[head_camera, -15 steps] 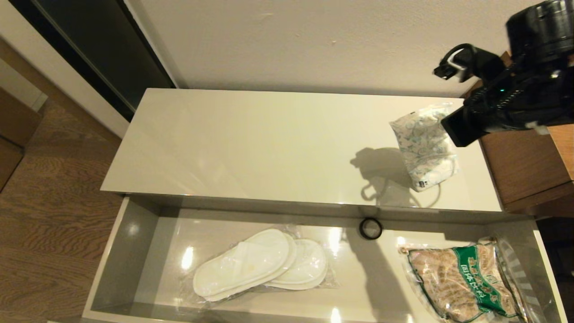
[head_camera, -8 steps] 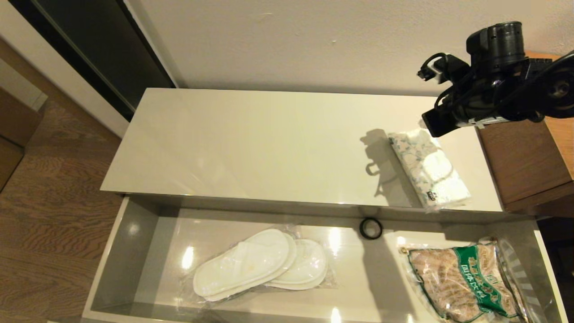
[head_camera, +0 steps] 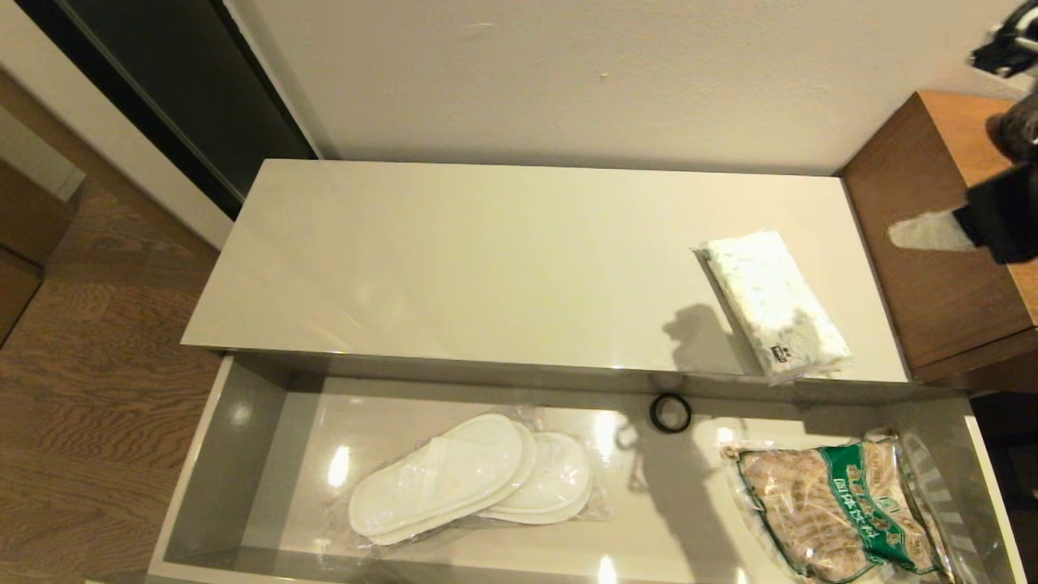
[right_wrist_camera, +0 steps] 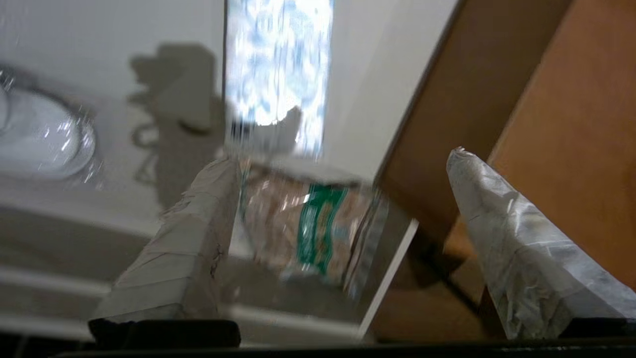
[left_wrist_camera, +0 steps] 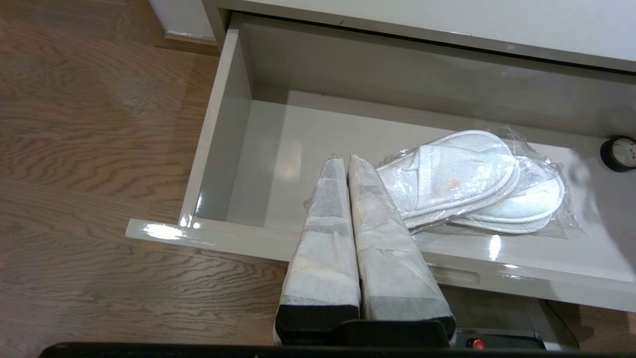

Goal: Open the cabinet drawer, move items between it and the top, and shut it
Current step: Close the drawer

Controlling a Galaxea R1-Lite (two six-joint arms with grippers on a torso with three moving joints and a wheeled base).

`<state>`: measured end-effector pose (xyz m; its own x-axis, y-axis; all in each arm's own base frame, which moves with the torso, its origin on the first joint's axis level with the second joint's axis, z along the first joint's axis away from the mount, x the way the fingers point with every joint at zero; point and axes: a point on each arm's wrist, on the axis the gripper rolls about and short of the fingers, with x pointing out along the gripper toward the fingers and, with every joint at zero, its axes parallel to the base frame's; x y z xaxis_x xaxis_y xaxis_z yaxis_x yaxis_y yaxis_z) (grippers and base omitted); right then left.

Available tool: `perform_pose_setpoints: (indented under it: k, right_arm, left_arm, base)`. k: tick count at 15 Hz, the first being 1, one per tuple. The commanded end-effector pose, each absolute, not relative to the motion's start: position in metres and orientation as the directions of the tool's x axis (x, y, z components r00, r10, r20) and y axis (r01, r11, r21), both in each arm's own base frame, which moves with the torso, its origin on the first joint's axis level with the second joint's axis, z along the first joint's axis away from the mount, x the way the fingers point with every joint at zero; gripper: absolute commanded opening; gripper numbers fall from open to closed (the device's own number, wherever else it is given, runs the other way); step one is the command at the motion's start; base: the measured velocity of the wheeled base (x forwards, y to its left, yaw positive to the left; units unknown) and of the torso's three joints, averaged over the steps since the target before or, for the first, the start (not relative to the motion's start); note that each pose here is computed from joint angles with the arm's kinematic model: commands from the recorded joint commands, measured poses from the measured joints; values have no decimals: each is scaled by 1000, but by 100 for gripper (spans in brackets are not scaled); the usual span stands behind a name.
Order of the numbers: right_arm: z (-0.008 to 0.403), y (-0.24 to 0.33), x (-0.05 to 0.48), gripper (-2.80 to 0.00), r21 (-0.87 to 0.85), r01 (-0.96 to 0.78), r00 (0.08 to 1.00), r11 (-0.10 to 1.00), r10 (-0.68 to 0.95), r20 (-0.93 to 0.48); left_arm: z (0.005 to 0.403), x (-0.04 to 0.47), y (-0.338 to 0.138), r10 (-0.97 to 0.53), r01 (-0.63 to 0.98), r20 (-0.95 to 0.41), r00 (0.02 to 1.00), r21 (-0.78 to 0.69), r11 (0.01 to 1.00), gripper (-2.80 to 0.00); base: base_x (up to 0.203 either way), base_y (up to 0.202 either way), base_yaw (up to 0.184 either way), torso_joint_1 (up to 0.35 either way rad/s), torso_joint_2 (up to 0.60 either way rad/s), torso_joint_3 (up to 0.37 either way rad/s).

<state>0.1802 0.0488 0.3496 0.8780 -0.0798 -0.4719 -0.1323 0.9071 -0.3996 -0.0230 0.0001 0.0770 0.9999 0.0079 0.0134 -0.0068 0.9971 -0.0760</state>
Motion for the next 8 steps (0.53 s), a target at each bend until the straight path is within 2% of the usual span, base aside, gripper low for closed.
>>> perform_pose_setpoints:
  k: [1,4,8]
  right_arm:
    - [354,31,118,0,-342,-104,885,934,-70,-460]
    - [320,21,87,0,-230,-57,818,972,-87,-568]
    - [278,12,60,0,-136,16,763,991,-100,-639]
  left_arm:
    - [77,-23,0,8,-7,12,1000,-77,997,-280]
    - [77,-23,0,9,-8,12,1000,-77,997,-280]
    - [77,-23,0,9,-8,12,1000,-77,997,-280]
  base:
    - [0,0,0,0,0,0]
    - [0,0,0,0,0,0]
    - [0,0,0,0,0,0]
